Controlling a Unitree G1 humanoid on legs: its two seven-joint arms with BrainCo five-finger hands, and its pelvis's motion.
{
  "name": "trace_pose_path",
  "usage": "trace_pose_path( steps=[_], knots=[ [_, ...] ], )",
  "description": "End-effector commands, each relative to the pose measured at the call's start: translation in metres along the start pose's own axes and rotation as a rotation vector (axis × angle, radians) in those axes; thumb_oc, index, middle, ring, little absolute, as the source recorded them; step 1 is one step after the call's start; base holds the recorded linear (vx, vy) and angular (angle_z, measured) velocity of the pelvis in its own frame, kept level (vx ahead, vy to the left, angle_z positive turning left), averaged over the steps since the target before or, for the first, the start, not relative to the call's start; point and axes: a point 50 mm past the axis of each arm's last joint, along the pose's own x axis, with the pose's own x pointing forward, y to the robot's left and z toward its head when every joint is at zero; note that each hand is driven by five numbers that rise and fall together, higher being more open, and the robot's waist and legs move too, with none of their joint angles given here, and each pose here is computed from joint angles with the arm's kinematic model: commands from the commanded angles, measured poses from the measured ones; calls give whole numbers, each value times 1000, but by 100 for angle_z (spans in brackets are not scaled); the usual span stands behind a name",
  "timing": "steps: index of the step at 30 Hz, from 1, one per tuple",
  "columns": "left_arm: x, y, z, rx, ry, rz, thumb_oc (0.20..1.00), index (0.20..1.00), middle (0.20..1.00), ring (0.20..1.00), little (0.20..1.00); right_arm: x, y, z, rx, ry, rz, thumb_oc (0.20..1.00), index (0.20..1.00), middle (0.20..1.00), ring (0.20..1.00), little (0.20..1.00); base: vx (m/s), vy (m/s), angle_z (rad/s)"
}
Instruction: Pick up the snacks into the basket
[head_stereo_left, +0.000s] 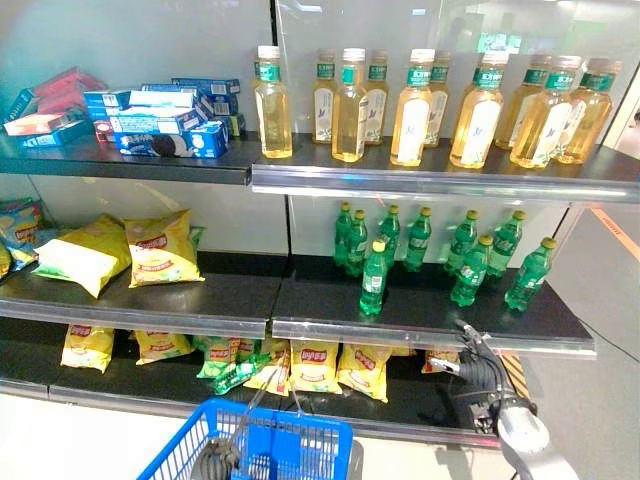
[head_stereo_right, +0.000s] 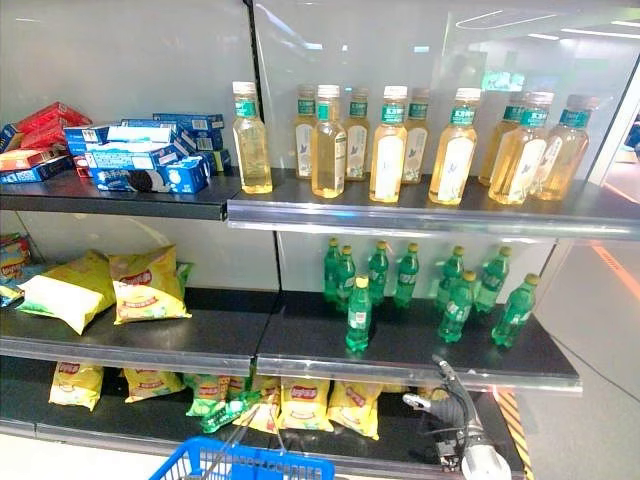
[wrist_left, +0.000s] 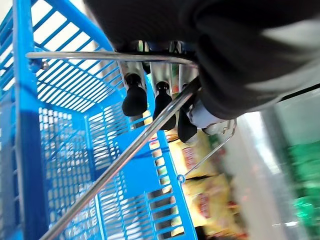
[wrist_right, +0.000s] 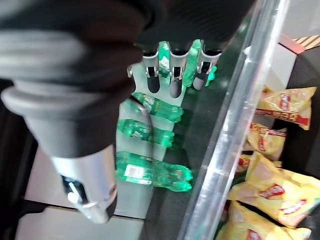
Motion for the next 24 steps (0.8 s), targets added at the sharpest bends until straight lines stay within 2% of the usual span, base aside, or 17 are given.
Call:
trace_pose_path(
  steps=[1,7,9,24],
  knots=[
    [14,32,59,-72,-293,114,200,200,200,200,200,10,-8,35,43,-166,-43,1000,1000,1000,1000,1000,0,0,0],
    [12,30,69,-89,-341,100,200,200,200,200,200,17,-2,58,69,-256,-12,1000,1000,1000,1000,1000,0,0,0],
    [11,30,75,-100,-367,95,200,200,200,200,200,27,3,70,20,-286,16,1000,1000,1000,1000,1000,0,0,0],
    [0,38,124,-124,-583,29,200,200,200,200,200,79,13,112,-70,-299,25,1000,1000,1000,1000,1000,-41,-19,6]
  ],
)
